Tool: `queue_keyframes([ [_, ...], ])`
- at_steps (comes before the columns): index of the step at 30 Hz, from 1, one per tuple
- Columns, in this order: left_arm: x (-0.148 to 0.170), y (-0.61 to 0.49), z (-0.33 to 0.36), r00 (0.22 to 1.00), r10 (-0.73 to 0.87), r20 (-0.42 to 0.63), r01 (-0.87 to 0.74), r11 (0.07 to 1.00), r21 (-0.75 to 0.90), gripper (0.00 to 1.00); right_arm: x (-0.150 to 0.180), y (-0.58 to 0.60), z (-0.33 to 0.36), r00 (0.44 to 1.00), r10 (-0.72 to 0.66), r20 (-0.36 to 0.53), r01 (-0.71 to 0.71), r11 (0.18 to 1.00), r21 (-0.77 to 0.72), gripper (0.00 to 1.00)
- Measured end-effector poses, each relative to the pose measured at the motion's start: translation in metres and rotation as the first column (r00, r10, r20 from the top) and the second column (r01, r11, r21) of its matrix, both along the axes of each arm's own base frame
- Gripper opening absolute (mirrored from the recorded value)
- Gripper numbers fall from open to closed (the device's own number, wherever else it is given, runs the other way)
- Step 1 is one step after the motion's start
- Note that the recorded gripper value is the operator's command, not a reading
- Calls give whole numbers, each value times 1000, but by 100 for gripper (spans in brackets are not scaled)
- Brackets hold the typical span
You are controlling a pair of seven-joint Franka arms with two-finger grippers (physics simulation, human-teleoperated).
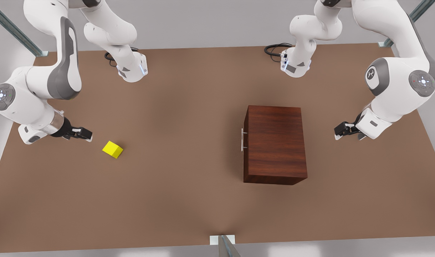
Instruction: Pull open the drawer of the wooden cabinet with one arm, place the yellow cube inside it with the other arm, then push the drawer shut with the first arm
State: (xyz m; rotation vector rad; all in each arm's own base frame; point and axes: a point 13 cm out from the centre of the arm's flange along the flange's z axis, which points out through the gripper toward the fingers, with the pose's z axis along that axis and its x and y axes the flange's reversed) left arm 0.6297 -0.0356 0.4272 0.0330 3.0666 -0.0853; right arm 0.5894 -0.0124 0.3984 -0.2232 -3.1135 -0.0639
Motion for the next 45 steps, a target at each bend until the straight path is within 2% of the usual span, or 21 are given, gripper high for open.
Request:
queue_keyframes([
  [6,-7,-11,0,1000,-14,-22,14,1000,-2,100,5,8,-18,1000,2,-21,-2,1000,1,100],
  [8,-7,-47,5,997,-75,-20,75,997,11,100,5,7,-20,1000,-9,-27,9,1000,2,100],
  [10,1,-138,9,975,-220,-6,220,973,75,100,3,2,-19,999,-37,-31,37,999,1,100],
  [12,-22,-253,-5,934,-356,-31,357,926,120,100,1,-2,-19,997,-66,-40,66,998,-2,100],
  [15,-63,-361,-35,908,-413,-64,418,894,163,100,-3,-4,-19,993,-106,-53,105,994,-4,100],
  [20,-122,-444,-102,934,-337,-116,355,908,222,100,-3,-2,-20,978,-201,-62,200,980,-11,100],
  [24,-137,-438,-160,967,-210,-143,246,915,320,100,-2,-1,-21,956,-285,-65,284,959,-17,100],
  [27,-135,-430,-186,984,-135,-113,169,910,380,100,0,0,-19,939,-339,-62,339,941,-21,100],
  [31,-89,-415,-202,999,-45,-7,44,916,398,100,0,1,-18,916,-396,-61,394,918,-29,100],
  [35,-62,-410,-209,998,6,62,-29,924,381,100,0,3,-19,897,-438,-61,436,899,-35,100],
  [45,-66,-412,-241,992,-7,128,-54,884,465,100,0,4,-22,857,-512,-66,509,859,-46,100],
])
